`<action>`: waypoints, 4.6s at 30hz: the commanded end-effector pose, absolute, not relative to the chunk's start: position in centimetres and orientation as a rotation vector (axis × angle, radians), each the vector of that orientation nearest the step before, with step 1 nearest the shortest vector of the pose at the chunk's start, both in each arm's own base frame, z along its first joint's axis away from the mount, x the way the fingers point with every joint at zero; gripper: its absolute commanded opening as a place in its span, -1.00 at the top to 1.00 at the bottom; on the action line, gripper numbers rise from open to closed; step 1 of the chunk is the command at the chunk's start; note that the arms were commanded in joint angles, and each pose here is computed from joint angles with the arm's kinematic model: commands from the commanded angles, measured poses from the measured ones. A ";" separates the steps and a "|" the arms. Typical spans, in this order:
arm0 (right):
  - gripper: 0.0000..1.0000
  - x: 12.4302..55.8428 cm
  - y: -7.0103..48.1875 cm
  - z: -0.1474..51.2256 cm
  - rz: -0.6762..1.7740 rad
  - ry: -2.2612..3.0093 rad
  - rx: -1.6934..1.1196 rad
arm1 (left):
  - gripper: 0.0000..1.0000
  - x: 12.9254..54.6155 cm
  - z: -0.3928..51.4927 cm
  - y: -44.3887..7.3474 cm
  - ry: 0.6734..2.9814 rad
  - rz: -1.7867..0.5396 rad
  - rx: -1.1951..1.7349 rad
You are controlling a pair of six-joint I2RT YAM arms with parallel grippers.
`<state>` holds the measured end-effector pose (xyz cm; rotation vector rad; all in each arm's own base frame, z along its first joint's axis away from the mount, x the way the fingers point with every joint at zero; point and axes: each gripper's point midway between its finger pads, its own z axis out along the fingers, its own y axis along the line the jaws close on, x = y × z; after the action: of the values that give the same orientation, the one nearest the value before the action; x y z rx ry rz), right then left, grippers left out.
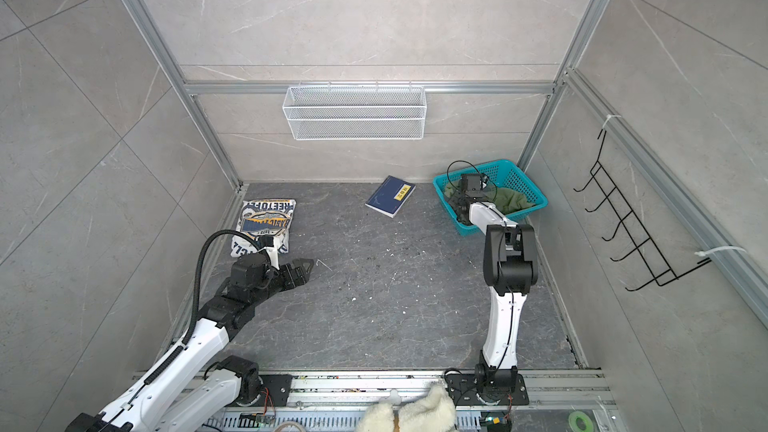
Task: Fold and stack the tank tops
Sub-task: 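Grasp the green tank top in the teal basket with the right gripper, then lift the green tank top out and lay it on the table with the right gripper, then grasp the green tank top's edges with the left and right grippers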
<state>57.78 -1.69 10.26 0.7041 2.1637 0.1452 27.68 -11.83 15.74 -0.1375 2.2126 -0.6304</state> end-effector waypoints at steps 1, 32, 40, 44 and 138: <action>1.00 57.7 -1.5 16.8 0.101 1.947 0.664 | -0.88 27.9 16.7 -12.1 2.161 -0.640 -0.101; 1.00 43.4 7.1 34.4 0.104 1.551 0.501 | -0.90 26.0 16.4 -12.9 2.164 -0.732 -0.081; 1.00 41.2 10.3 45.1 0.205 1.573 0.311 | -0.90 25.6 16.7 -12.0 2.166 -0.704 -0.145; 1.00 39.6 13.7 48.4 0.310 1.635 0.161 | -0.90 25.4 16.7 -11.9 2.170 -0.702 -0.146; 1.00 33.9 8.3 25.6 0.034 2.296 0.245 | 1.00 45.7 33.4 -22.9 2.158 -0.207 0.190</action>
<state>32.91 9.79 20.69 0.3031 2.3816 0.1608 45.28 -26.07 22.96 0.2507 2.4320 -0.2456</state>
